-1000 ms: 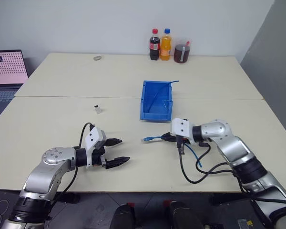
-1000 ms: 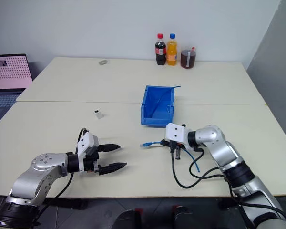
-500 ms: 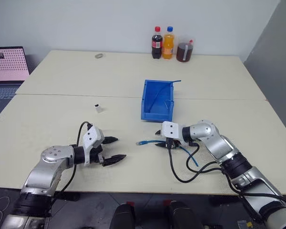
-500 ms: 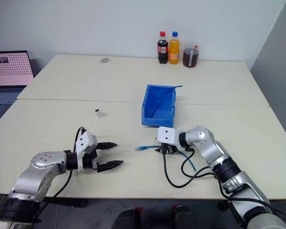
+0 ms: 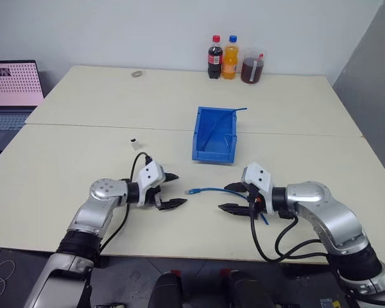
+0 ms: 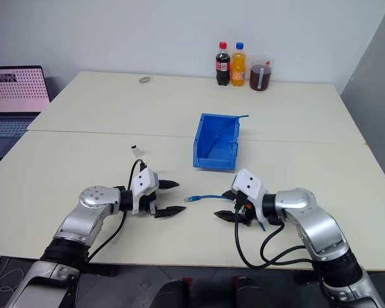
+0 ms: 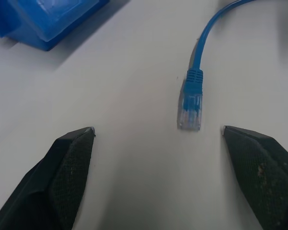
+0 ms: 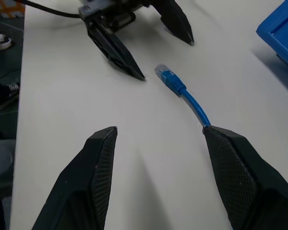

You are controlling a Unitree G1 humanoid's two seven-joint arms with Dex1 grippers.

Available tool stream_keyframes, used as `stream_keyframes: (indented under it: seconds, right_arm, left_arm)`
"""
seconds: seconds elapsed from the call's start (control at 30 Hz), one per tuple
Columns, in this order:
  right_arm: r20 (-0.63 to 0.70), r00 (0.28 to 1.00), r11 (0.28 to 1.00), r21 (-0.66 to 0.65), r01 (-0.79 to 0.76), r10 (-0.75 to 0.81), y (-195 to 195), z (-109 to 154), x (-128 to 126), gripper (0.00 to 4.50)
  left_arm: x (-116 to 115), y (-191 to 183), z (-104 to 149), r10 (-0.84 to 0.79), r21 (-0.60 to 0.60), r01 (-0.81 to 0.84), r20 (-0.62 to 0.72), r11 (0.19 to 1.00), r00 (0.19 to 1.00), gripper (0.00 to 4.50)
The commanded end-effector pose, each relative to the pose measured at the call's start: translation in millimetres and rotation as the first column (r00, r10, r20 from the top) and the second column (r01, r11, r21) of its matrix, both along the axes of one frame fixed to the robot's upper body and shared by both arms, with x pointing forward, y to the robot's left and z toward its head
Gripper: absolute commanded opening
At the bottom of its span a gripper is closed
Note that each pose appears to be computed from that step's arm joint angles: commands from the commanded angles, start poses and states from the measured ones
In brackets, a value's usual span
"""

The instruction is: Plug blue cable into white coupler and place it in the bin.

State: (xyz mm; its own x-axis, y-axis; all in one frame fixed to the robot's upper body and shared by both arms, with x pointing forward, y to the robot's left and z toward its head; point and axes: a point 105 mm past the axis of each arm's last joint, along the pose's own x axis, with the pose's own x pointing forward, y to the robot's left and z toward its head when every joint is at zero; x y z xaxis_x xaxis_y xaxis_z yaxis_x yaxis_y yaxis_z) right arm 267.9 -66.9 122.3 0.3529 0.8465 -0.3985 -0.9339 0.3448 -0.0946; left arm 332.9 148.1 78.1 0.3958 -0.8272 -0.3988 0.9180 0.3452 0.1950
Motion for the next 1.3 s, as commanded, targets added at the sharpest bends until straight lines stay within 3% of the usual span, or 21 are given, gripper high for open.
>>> stream_keyframes:
  seconds: [0.03,0.07,0.17,0.7,0.87,1.03,1.3]
  right_arm:
    - [0.048,0.999,1.0,0.024,0.019,-0.02,3,12,-5,3.01]
    - [0.049,0.998,0.999,0.022,0.027,-0.028,3,11,-5,3.01]
    - [0.061,0.997,0.999,0.018,0.044,-0.045,3,12,-5,3.04]
    - [0.167,0.985,1.0,0.008,0.029,-0.03,4,15,-8,3.04]
    - [0.216,0.975,0.998,0.025,0.055,-0.059,0,16,-7,3.04]
    - [0.159,0.984,0.985,0.166,0.052,-0.079,-2,26,-22,3.04]
    - [0.025,0.995,0.945,0.316,0.087,-0.1,2,34,-34,3.04]
  left_arm:
    - [0,-12,-10,-0.053,0.044,0.053,-0.003,0.998,0.999,4.5]
    - [0,-14,-12,-0.065,0.051,0.065,-0.006,0.997,0.998,4.5]
    - [-6,-18,-20,-0.111,0.087,0.112,-0.023,0.99,0.994,3.95]
    - [-12,-18,-36,-0.136,0.142,0.139,-0.031,0.98,0.99,0.25]
    - [-11,-20,-24,-0.129,0.081,0.13,-0.009,0.988,0.992,0.22]
    - [-17,-33,20,-0.143,-0.127,0.137,-0.037,0.982,0.989,0.22]
    - [-25,-41,71,-0.193,-0.356,0.126,-0.158,0.926,0.968,0.22]
